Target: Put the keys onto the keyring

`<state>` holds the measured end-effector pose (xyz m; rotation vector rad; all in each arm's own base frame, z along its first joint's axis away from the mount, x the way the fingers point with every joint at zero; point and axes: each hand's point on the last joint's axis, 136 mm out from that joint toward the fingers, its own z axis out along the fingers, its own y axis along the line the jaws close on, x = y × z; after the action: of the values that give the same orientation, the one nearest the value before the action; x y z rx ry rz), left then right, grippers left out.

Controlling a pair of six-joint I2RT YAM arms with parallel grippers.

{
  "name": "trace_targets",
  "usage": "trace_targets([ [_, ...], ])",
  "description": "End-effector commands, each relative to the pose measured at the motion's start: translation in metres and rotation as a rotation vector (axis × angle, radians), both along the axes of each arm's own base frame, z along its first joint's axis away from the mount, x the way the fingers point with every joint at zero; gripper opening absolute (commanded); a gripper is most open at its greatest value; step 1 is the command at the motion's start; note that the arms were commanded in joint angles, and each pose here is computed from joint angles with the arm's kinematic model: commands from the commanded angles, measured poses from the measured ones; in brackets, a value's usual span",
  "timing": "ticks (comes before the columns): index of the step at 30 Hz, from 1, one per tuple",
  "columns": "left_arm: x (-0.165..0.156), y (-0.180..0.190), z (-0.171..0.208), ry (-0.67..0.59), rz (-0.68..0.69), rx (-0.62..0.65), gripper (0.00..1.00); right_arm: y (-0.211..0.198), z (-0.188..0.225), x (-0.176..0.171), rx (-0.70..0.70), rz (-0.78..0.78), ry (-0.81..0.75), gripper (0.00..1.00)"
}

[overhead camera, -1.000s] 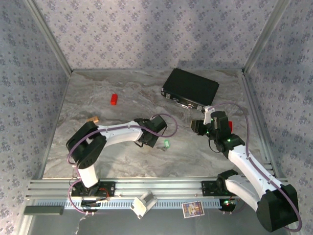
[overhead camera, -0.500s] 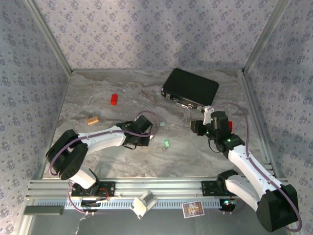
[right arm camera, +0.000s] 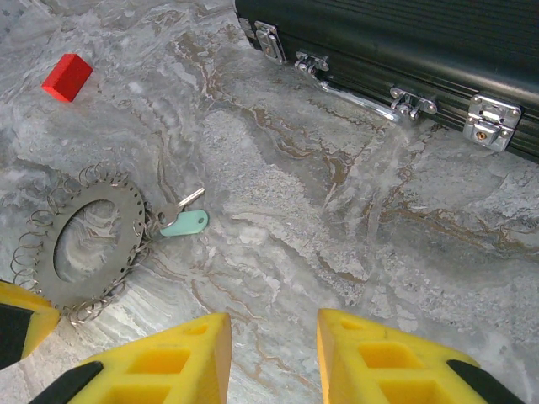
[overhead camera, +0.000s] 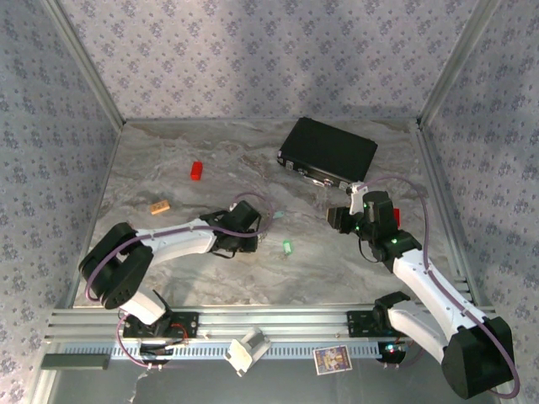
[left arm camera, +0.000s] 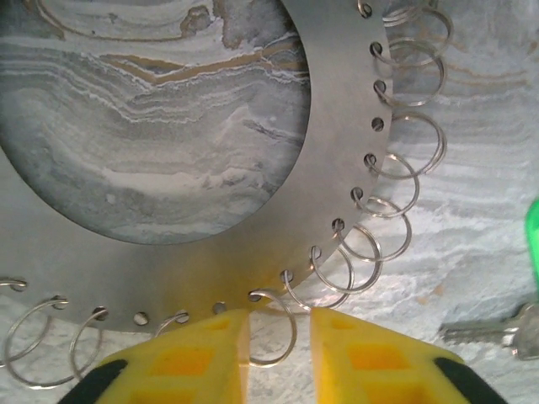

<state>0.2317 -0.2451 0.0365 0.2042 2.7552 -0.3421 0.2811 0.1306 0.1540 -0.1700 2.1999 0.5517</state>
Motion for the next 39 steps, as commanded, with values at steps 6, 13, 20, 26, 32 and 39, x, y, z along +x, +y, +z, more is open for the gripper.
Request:
trace_targets([
  [6, -0.004, -0.001, 0.006, -0.057, -0.119, 0.231, 0.4, 0.002, 0.009, 0.003, 0.013, 0.008, -0.017, 0.32],
  [13, -0.006, -0.002, -0.002, -0.062, -0.187, 0.367, 0.42, 0.002, 0.009, 0.002, 0.009, 0.01, -0.016, 0.32],
  [20, -0.008, 0.002, -0.008, -0.063, -0.214, 0.446, 0.38, 0.001, 0.008, 0.003, 0.005, 0.006, -0.016, 0.33],
  [26, -0.005, 0.004, -0.007, -0.078, -0.219, 0.476, 0.3, 0.001, 0.008, 0.003, 0.006, 0.008, -0.015, 0.33],
  [32, -0.002, 0.003, -0.008, -0.084, -0.222, 0.487, 0.26, 0.001, 0.009, 0.002, 0.006, 0.01, -0.016, 0.33],
  [39, 0.0, 0.003, -0.011, -0.084, -0.227, 0.502, 0.19, 0.001, 0.01, 0.002, 0.005, 0.01, -0.015, 0.33],
])
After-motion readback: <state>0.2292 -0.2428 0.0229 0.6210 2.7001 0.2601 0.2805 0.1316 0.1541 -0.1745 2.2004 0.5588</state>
